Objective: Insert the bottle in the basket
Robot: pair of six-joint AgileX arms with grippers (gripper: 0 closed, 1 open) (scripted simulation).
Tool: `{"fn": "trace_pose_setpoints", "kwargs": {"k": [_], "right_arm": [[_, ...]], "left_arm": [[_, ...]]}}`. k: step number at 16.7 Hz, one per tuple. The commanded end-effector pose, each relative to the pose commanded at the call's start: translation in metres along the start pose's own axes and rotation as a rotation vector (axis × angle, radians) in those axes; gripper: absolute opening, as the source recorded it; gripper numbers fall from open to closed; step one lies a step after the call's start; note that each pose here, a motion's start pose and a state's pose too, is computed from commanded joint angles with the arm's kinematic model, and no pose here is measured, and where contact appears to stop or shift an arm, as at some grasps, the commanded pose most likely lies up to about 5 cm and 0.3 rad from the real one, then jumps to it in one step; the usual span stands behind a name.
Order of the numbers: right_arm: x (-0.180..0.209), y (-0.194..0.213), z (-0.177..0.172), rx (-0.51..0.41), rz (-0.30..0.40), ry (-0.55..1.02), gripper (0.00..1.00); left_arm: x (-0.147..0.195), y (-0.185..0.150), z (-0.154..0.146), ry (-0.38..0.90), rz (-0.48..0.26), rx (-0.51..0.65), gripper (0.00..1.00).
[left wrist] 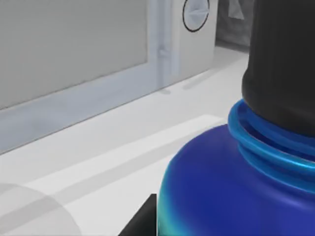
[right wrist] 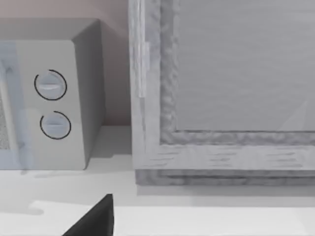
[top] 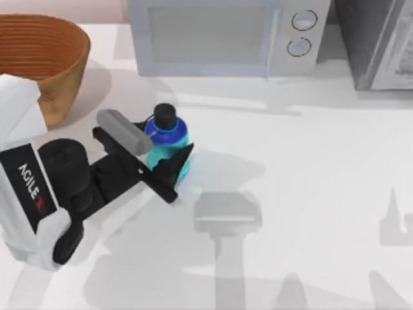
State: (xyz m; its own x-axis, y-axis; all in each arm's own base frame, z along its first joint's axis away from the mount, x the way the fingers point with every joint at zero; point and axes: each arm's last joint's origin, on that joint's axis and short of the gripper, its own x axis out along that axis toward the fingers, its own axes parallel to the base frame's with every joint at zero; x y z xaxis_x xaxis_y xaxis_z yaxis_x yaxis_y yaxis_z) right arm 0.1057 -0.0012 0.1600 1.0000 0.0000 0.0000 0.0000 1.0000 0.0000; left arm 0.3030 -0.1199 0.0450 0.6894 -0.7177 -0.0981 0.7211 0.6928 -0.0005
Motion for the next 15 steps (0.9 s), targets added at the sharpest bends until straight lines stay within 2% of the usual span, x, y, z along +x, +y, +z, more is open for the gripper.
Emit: {"fn": "trace_pose_setpoints", "kwargs": {"k": [11, 15], "right_arm": [[0.000, 0.000, 0.000, 0.000, 0.000, 0.000, 1.00], [0.000, 0.000, 0.000, 0.000, 0.000, 0.000, 1.00]], "left_arm": [[0.002, 0.002, 0.003, -0.007, -0.003, 0.004, 0.00], [0.023, 0.029, 0.037, -0.082, -0.028, 0.046, 0.00]]}}
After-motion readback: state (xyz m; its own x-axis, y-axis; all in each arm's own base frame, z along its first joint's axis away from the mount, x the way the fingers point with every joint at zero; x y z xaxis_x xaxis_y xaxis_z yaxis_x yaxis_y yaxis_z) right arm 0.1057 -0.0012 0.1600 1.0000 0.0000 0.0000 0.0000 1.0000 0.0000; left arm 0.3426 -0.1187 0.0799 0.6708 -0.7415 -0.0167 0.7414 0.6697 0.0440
